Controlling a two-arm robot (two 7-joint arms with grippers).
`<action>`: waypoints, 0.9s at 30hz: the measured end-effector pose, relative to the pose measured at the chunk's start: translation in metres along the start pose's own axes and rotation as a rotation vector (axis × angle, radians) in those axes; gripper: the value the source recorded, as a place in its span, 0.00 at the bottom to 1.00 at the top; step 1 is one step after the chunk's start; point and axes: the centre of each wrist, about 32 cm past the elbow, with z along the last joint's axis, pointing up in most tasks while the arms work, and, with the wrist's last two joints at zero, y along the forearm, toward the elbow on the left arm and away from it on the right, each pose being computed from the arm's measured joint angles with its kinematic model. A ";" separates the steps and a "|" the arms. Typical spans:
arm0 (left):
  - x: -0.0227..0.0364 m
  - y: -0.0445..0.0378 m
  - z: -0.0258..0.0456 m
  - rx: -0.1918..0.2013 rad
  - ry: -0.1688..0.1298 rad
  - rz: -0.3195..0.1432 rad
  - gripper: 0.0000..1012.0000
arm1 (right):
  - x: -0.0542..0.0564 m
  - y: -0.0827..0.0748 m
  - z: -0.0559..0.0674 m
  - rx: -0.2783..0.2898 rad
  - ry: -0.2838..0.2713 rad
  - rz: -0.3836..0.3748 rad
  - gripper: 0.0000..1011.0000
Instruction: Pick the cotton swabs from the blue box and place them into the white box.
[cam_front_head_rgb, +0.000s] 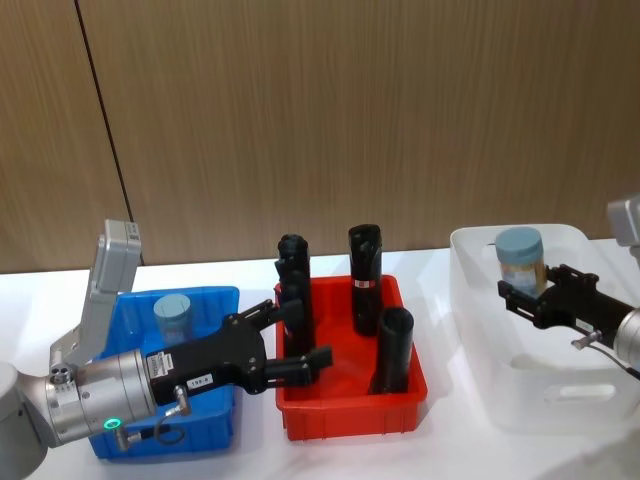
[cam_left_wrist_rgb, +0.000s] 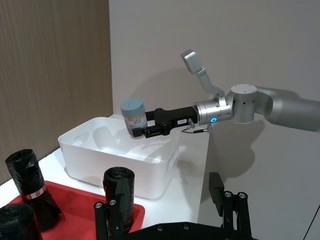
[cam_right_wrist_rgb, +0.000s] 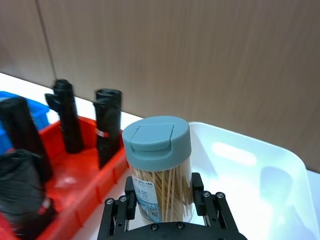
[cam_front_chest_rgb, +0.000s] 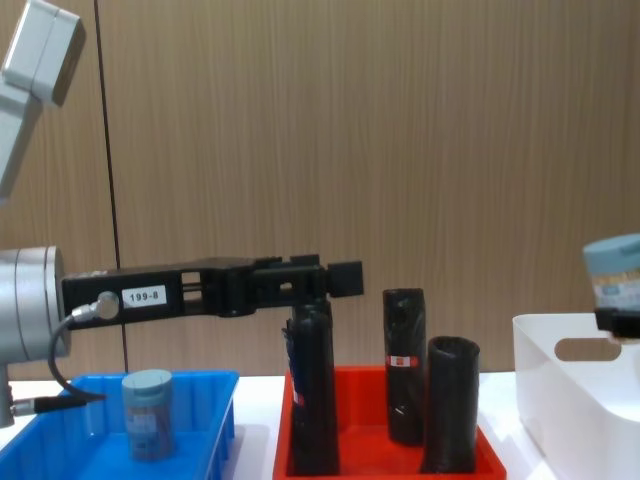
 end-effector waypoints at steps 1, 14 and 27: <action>0.0000 0.0000 0.0000 0.000 0.000 0.000 0.99 | 0.002 0.001 -0.001 -0.006 0.003 -0.006 0.64; 0.0000 0.0000 0.0000 0.000 0.000 0.000 0.99 | 0.019 0.009 -0.012 -0.055 0.023 -0.071 0.88; -0.0009 -0.0008 -0.0004 0.004 -0.003 0.010 0.99 | 0.017 0.008 -0.013 -0.047 0.021 -0.084 0.99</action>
